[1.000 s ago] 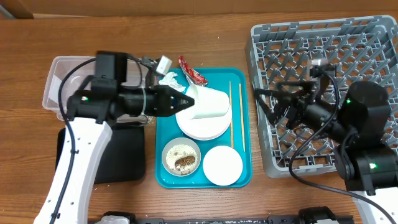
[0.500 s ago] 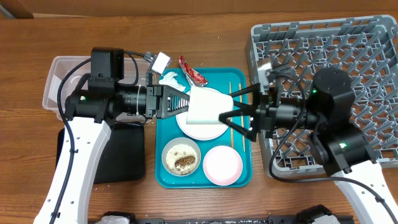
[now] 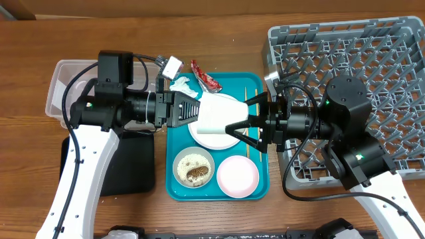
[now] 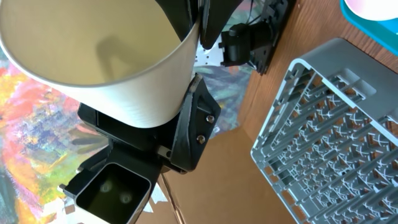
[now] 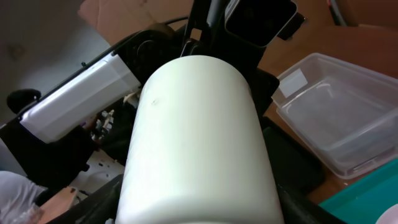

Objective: Sort waste into correct bins and load items into the dishwasher
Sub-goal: 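Pass the white cup from the left gripper to the right gripper, then lower the white cup upright into the grey rack with the right gripper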

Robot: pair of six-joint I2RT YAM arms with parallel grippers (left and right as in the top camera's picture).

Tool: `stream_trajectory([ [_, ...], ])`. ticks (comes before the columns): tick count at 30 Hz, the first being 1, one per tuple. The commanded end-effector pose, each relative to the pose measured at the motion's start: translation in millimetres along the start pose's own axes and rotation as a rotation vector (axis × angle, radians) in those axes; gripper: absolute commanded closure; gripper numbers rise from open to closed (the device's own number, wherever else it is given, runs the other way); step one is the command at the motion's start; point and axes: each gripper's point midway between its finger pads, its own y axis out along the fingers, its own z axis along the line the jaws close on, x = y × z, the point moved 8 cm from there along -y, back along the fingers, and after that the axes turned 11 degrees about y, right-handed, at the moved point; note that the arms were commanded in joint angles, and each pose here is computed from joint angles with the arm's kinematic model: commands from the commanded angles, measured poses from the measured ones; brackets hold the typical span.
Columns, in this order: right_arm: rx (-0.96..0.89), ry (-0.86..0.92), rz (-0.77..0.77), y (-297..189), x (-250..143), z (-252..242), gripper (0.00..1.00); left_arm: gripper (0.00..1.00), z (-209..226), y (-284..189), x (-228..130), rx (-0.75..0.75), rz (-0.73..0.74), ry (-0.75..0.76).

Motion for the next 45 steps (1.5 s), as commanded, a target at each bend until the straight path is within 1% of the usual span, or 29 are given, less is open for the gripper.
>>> stream_trajectory([
  [1, 0.027, -0.041, 0.001, 2.4, 3.0, 11.0, 0.38, 0.78, -1.7, 9.0, -0.3, 0.015, 0.026, 0.03],
  [2, 0.016, -0.039, -0.007, 2.3, 3.5, 9.9, 0.38, 0.53, -1.7, 9.0, -0.3, 0.015, 0.026, 0.03],
  [3, 0.0, -0.04, -0.016, 1.9, 4.1, 8.3, 0.38, 0.31, -1.7, 8.9, -0.3, 0.015, 0.026, 0.03],
  [4, -0.02, -0.042, -0.025, 1.1, 4.6, 5.8, 0.38, 0.0, -1.4, 8.0, 0.0, 0.018, 0.023, 0.03],
  [6, -0.074, -0.046, -0.045, -2.6, 4.6, -0.1, 0.38, 0.0, 0.0, 2.9, 1.8, 0.029, 0.009, 0.033],
  [9, -0.219, -0.019, -0.098, -14.9, 3.5, -12.3, 0.38, 0.0, 3.4, -10.3, 5.7, 0.06, -0.029, 0.033],
  [16, -0.638, 0.086, -0.292, -71.6, -4.5, -28.3, 0.39, 0.0, 10.6, -47.1, 12.0, 0.146, -0.131, 0.025],
  [19, -0.863, 0.183, -0.37, -101.3, -19.3, -34.7, 0.4, 0.0, 11.7, -55.6, 13.0, 0.163, -0.155, 0.011],
  [24, -1.301, 0.461, -0.464, -147.0, -58.7, -52.7, 0.4, 0.0, 12.1, -58.0, 13.2, 0.17, -0.162, 0.005],
  [27, -1.488, 0.565, -0.467, -162.1, -75.5, -59.9, 0.4, 0.0, 14.4, -58.4, 13.2, 0.194, -0.162, 0.003],
  [29, -1.543, 0.597, -0.451, -165.2, -80.2, -63.8, 0.4, 0.0, 16.0, -58.7, 13.1, 0.213, -0.162, 0.001],
  [32, -1.551, 0.658, -0.399, -162.3, -85.8, -70.4, 0.39, 0.0, 17.2, -59.0, 13.1, 0.226, -0.161, -0.001],
  [39, -1.452, 0.804, -0.128, -137.9, -94.0, -105.6, 0.39, 0.0, 18.6, -59.3, 12.7, 0.241, -0.161, -0.005],
  [42, -1.476, 0.855, -0.064, -134.3, -96.6, -122.9, 0.4, 0.0, 18.8, -59.2, 12.6, 0.243, -0.161, -0.007],
  [45, -1.488, 0.867, -0.007, -131.6, -98.0, -136.3, 0.39, 0.0, 18.8, -59.0, 11.8, 0.242, -0.16, -0.015],
])
